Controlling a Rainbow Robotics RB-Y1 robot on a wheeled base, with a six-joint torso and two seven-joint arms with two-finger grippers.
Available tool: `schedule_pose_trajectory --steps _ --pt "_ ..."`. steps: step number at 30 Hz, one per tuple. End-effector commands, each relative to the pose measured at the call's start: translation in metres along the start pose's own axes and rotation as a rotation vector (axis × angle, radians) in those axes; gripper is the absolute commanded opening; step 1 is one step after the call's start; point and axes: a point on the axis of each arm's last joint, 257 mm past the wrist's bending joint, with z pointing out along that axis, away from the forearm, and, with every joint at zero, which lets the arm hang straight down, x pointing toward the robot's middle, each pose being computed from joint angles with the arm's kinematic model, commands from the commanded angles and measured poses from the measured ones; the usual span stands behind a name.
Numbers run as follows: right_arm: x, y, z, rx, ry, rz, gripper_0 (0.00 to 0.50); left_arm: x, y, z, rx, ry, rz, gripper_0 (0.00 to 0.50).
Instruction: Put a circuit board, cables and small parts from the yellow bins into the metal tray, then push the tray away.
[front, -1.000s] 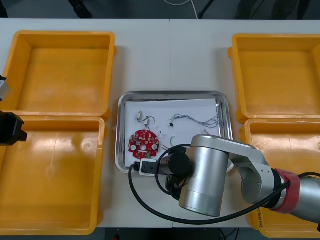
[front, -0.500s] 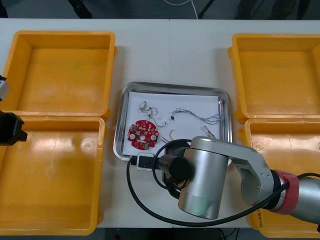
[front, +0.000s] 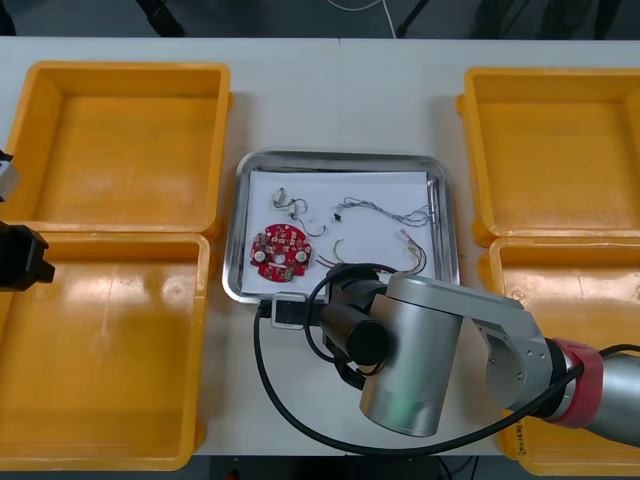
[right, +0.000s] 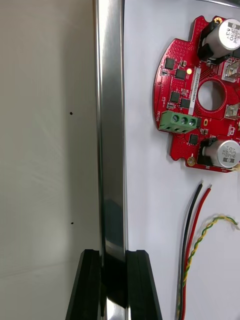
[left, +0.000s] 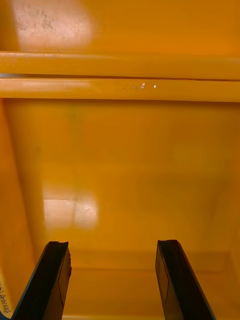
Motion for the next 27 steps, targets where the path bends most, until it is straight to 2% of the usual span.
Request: schedule_pose_trajectory --steps 1,11,18,27 --pt "0.012 -0.007 -0.001 0.024 -0.003 -0.041 0.0 -0.002 0.012 -0.011 -0.031 -0.022 -0.047 0.5" --pt "0.018 -0.034 0.005 0.069 0.01 -0.045 0.0 -0.002 0.012 -0.011 -0.031 -0.022 -0.047 0.5" --pt "0.016 -0.059 0.011 0.108 0.001 -0.037 0.0 -0.002 0.012 -0.011 -0.031 -0.022 -0.047 0.5" --pt "0.014 -0.09 0.006 0.16 0.009 -0.057 0.0 -0.002 0.012 -0.011 -0.031 -0.022 -0.047 0.5"
